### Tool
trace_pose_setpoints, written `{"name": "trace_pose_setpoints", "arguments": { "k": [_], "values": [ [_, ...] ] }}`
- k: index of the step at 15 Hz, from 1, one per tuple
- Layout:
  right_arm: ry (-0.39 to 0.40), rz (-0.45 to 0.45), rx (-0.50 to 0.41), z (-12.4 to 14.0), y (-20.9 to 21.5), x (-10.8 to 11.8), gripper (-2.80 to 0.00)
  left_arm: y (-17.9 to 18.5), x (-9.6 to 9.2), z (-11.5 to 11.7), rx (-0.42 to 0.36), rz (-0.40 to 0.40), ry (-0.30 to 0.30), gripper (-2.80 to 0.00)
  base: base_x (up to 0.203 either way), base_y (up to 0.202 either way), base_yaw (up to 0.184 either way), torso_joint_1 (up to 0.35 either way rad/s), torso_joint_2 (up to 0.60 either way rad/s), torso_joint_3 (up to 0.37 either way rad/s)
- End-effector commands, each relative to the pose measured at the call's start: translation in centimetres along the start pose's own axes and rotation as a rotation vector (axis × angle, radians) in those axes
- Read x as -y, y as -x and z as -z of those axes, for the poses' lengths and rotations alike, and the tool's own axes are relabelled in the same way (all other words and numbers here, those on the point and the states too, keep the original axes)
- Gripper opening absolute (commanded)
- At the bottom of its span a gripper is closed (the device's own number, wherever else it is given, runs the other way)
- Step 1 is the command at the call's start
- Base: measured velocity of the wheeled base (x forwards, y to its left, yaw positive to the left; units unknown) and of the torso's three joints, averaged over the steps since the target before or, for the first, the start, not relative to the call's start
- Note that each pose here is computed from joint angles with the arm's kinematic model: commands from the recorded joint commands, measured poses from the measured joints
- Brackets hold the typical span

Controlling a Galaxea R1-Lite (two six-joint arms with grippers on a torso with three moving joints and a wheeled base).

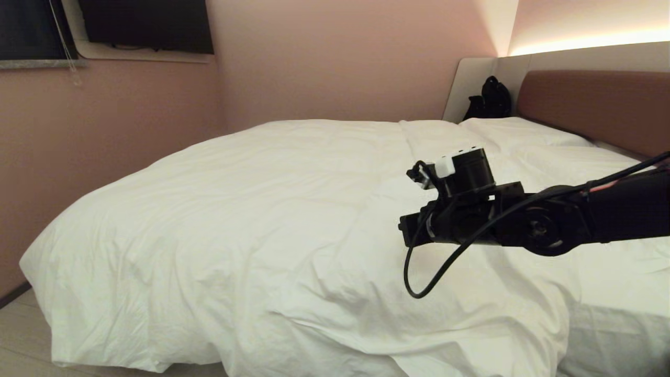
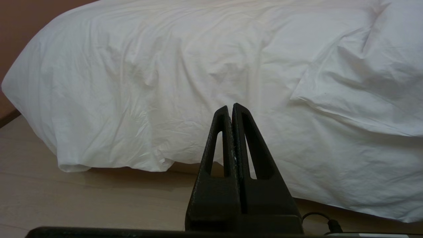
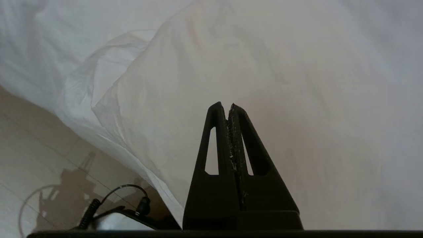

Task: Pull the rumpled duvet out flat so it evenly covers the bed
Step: Flatten the corners of the folded blanket

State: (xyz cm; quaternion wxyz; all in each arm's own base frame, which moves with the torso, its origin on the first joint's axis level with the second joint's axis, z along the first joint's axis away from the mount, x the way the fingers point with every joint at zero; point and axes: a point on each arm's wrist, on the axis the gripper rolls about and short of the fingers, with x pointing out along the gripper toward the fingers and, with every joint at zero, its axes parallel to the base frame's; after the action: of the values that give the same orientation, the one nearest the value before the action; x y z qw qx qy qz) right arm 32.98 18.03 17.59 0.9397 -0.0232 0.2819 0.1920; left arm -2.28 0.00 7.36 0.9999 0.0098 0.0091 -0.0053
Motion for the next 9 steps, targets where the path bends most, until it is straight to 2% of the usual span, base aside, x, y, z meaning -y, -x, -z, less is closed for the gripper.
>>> {"name": "trace_pose_setpoints", "arguments": {
  "k": [1, 2, 3, 5, 7, 9],
  "values": [
    [-0.164, 0.129, -0.003, 0.5, -0.3, -0.7, -2.80, 0.0, 0.0, 0.0, 0.000, 0.000, 0.000, -2.80, 0.000, 0.000, 0.000, 0.000, 0.00, 0.000],
    [-0.176, 0.150, -0.027, 0.8, 0.1, -1.3, -2.06, 0.0, 0.0, 0.0, 0.000, 0.000, 0.000, -2.80, 0.000, 0.000, 0.000, 0.000, 0.00, 0.000],
    [-0.211, 0.161, -0.017, 0.8, 0.3, -1.8, 0.00, 0.0, 0.0, 0.0, 0.000, 0.000, 0.000, -2.80, 0.000, 0.000, 0.000, 0.000, 0.00, 0.000],
    [-0.274, 0.171, 0.008, 0.1, 0.2, -2.4, 0.00, 0.0, 0.0, 0.0, 0.000, 0.000, 0.000, -2.80, 0.000, 0.000, 0.000, 0.000, 0.00, 0.000],
    [-0.329, 0.237, 0.029, -0.6, -0.4, -3.1, 0.00, 0.0, 0.0, 0.0, 0.000, 0.000, 0.000, -2.80, 0.000, 0.000, 0.000, 0.000, 0.00, 0.000],
    [-0.360, 0.276, -0.017, -0.1, -1.4, -4.4, 0.00, 0.0, 0.0, 0.0, 0.000, 0.000, 0.000, -2.80, 0.000, 0.000, 0.000, 0.000, 0.00, 0.000]
  ]
}}
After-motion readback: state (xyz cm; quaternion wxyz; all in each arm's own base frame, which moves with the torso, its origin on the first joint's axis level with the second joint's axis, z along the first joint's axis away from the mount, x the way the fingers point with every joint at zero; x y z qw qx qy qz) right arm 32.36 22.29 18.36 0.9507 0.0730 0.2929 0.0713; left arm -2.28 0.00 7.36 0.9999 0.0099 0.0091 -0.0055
